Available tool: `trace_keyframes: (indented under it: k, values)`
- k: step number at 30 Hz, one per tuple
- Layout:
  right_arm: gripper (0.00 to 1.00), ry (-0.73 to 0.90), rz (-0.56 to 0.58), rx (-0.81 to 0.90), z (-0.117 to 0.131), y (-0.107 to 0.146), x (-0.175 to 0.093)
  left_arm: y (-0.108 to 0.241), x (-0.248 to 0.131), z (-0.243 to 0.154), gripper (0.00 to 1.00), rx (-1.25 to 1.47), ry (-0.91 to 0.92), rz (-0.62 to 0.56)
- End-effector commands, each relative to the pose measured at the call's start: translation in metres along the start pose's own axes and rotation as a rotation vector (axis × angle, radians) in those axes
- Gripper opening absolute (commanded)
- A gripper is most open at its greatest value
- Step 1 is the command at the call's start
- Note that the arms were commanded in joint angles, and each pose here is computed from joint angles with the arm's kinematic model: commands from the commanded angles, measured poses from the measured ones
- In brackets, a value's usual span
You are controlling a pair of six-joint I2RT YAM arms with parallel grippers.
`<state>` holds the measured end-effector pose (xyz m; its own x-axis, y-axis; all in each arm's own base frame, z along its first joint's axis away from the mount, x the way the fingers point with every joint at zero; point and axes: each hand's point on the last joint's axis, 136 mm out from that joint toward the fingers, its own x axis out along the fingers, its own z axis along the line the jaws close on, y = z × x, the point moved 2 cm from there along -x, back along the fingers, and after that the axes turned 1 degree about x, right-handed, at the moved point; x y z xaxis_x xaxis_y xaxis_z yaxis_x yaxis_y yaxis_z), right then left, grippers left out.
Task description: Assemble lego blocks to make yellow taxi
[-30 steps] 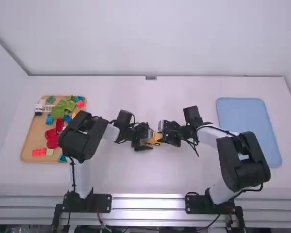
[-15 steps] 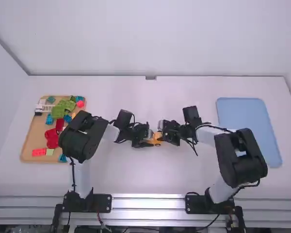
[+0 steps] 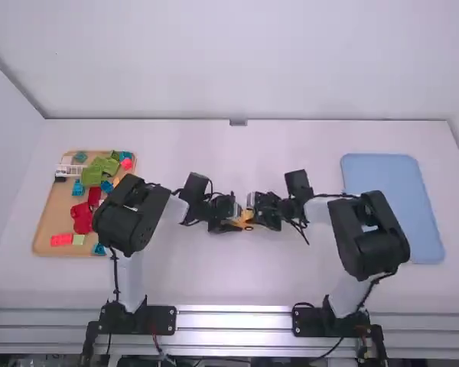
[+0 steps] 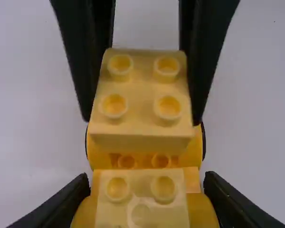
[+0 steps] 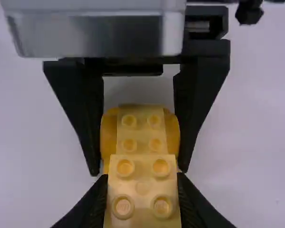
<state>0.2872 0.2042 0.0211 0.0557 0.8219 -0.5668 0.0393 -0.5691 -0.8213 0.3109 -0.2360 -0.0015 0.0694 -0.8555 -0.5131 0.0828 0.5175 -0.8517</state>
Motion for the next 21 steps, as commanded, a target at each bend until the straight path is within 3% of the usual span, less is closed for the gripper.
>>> trace_keyframes:
  k: [1,12,15,19,21]
  values:
    - [0.21,-0.036,-0.017,0.032,0.0074,0.0085,0.0066,0.0013,0.0015,-0.0085,0.5,-0.024,0.033,-0.019]
    - [0.24,-0.035,-0.009,0.032,0.0075,0.0098,0.0087,-0.0003,0.0032,-0.0099,0.49,-0.024,0.041,-0.019]
    - [0.34,-0.034,-0.009,0.032,0.0075,0.0099,0.0086,-0.0003,0.0032,-0.0099,0.49,-0.024,0.041,-0.019]
    - [0.58,-0.029,-0.016,0.06,0.0057,0.0083,0.0086,-0.0002,0.0032,-0.0099,0.49,-0.024,0.041,-0.019]
    - [0.63,-0.021,-0.02,0.072,0.0033,0.007,0.0086,-0.0001,0.0031,-0.0098,0.49,-0.024,0.041,-0.019]
